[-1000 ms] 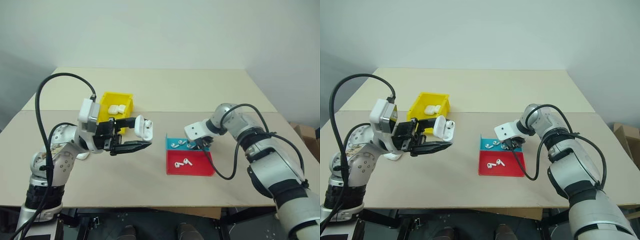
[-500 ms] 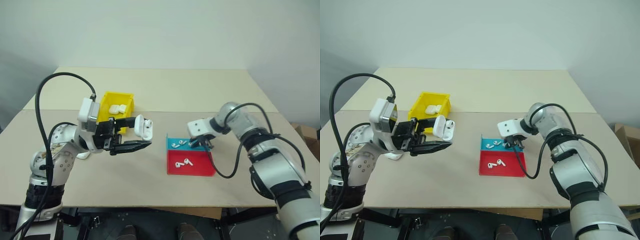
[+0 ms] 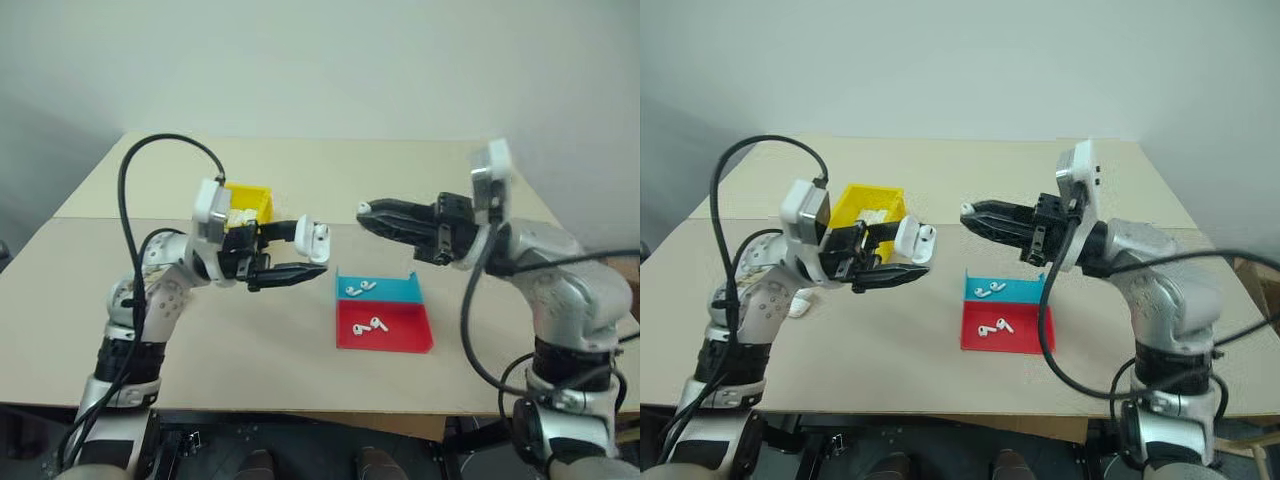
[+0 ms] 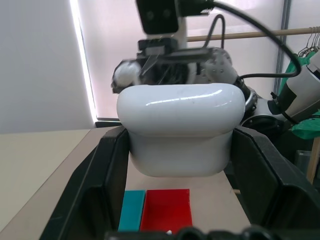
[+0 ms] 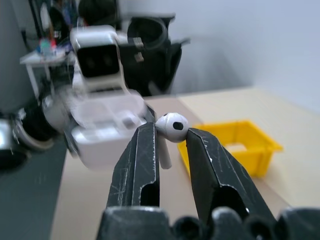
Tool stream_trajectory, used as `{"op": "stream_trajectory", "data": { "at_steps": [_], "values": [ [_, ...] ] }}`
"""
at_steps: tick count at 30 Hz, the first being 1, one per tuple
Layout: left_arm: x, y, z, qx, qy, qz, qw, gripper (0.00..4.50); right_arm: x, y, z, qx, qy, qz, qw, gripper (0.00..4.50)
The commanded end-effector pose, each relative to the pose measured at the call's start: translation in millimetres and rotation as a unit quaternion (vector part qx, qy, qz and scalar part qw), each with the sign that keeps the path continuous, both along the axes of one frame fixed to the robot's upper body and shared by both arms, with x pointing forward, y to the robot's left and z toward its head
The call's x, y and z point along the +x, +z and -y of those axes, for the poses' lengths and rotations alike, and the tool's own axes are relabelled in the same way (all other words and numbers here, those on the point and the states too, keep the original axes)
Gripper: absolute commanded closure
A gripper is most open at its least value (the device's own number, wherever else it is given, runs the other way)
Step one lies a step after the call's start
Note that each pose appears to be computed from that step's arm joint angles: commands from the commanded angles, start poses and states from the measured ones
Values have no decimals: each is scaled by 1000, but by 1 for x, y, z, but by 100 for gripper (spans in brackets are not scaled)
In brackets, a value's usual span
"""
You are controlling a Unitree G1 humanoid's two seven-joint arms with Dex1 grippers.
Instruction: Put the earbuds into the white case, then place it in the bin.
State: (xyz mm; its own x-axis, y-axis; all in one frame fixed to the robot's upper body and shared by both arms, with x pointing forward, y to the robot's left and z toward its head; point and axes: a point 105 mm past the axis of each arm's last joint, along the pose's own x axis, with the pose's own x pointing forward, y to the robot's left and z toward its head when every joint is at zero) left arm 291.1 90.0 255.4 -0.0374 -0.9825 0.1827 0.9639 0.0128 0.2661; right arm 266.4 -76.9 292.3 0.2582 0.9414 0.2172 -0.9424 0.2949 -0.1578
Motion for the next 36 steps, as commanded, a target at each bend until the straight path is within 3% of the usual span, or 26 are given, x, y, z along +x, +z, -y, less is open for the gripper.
{"op": "stream_trajectory", "data": {
  "at_steps": [1,10,24,25,30,36],
  "values": [
    [4,10,5,-13,-4,14,1000,172,-16,5,-8,22,-17,-1,1000,386],
    [7,9,13,-8,-20,12,1000,172,-17,-1,-24,39,-19,-35,998,386],
    [5,8,8,-9,-15,18,1000,172,-17,-23,-25,-38,-27,-17,999,386],
    [5,8,8,-9,-14,19,1000,172,-17,-23,-25,-39,-27,-16,999,314],
    [5,8,8,-9,-12,20,1000,172,-20,-23,-22,-58,-16,-7,998,154],
    [8,4,7,-4,-7,16,1000,172,-35,-8,-5,-75,14,20,997,154]
  ]
}}
